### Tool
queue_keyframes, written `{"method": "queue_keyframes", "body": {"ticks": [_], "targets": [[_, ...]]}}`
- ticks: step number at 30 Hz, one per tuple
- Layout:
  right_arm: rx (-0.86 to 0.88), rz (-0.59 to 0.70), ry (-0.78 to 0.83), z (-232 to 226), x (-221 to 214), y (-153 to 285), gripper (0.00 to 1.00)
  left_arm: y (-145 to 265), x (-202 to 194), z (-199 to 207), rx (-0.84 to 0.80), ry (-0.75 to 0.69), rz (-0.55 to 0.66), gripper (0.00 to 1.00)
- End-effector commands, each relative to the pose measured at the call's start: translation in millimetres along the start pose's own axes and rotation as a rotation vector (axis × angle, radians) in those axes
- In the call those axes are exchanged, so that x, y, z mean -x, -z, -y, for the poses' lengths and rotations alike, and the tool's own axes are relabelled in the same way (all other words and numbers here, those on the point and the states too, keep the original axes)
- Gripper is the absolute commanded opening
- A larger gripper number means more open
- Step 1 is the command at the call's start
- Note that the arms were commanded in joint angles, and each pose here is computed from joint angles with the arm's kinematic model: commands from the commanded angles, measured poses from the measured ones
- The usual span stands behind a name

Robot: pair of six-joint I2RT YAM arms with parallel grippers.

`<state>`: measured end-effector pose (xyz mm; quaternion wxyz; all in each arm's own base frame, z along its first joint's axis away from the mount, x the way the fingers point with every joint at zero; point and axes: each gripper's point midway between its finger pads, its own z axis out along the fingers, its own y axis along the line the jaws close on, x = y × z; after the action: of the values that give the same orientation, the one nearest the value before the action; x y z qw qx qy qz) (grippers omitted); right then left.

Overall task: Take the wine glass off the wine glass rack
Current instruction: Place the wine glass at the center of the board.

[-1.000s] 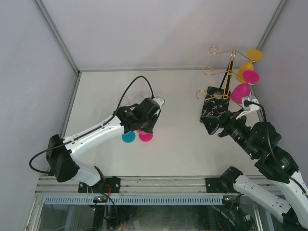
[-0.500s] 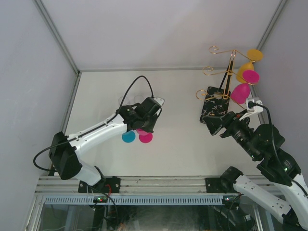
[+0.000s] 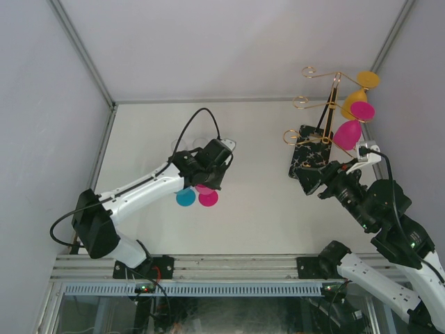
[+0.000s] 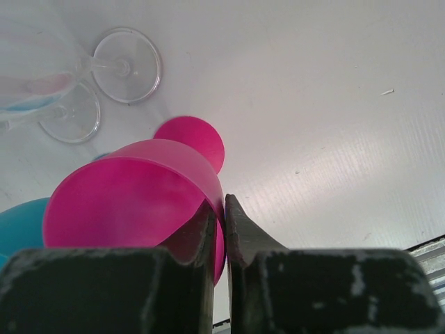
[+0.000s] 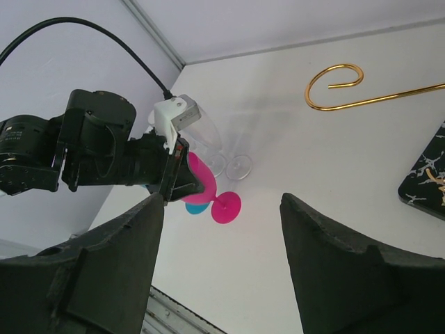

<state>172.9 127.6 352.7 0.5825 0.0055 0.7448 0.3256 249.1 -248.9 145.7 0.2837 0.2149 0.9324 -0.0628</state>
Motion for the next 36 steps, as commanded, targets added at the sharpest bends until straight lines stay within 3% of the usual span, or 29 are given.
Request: {"method": "queue_keyframes", "body": {"ticks": [1, 36], "targets": [[-0.017, 0.027, -0.017, 1.9, 5.8, -0.8, 0.68, 5.9, 17.2, -0.8, 0.002, 0.020, 0.047, 0.12], [-0.021, 0.038, 0.008, 4.5, 6.1, -1.8, 0.67, 14.9, 35.0, 2.0, -0.029, 0.047, 0.098, 0.14]]}}
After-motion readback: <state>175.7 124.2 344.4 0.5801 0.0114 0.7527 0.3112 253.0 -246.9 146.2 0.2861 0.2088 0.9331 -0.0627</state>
